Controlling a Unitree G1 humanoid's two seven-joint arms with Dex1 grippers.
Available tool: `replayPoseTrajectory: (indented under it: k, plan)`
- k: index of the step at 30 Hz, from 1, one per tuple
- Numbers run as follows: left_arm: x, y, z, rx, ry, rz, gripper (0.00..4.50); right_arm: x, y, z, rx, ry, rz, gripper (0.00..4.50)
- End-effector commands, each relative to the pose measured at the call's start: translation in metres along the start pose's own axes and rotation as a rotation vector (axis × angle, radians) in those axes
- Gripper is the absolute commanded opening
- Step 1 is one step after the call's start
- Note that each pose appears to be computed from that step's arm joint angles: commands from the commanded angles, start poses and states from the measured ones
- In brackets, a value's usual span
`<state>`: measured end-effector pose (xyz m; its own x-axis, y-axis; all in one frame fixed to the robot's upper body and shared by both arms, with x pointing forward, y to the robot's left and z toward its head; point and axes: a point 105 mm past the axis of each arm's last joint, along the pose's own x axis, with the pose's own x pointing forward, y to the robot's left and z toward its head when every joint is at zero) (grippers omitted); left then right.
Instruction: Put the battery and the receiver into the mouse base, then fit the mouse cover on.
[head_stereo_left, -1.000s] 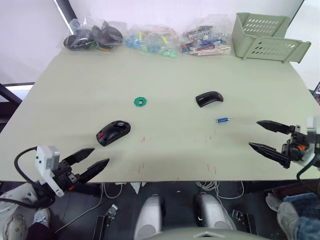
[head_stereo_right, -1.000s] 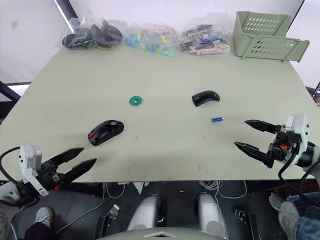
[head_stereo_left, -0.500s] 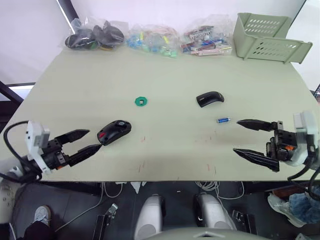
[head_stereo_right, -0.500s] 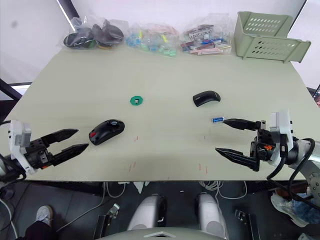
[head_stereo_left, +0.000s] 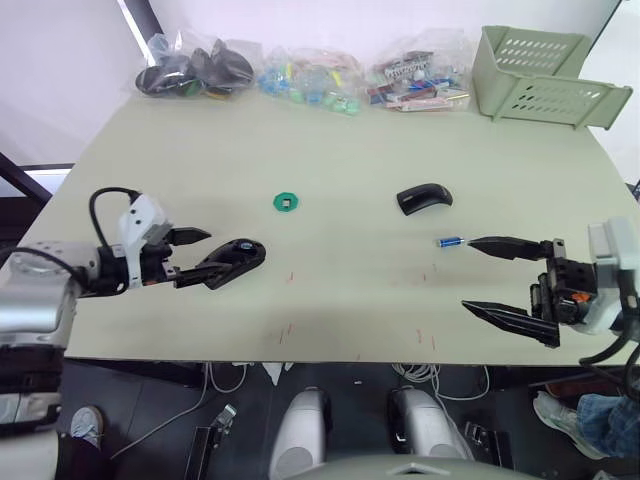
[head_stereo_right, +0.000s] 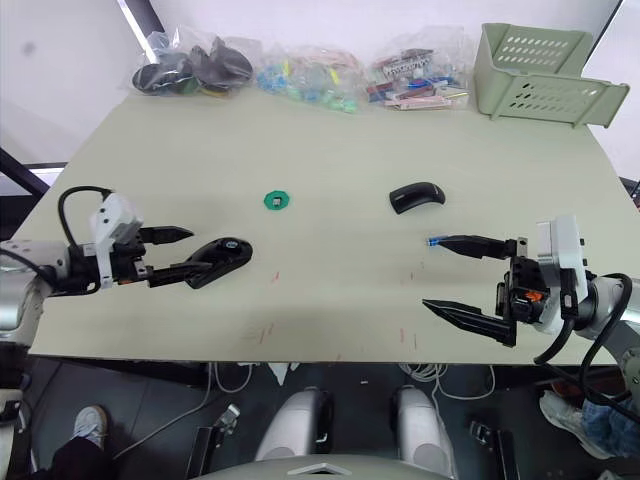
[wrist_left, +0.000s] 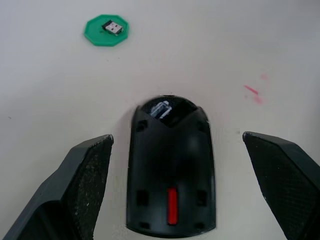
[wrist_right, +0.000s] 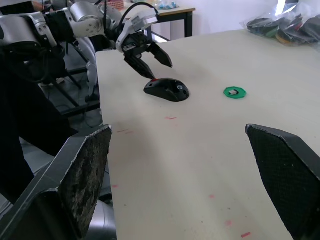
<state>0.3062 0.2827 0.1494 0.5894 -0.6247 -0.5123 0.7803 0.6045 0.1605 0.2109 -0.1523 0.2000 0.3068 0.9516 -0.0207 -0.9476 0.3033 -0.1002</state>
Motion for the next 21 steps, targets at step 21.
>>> replayPoseTrajectory:
  k: [21]
  plan:
    - [0.033, 0.010, 0.000, 0.045, 0.173, -0.059, 4.44, 0.000, 0.013, 0.011, -0.053, -0.024, -0.029, 4.50]
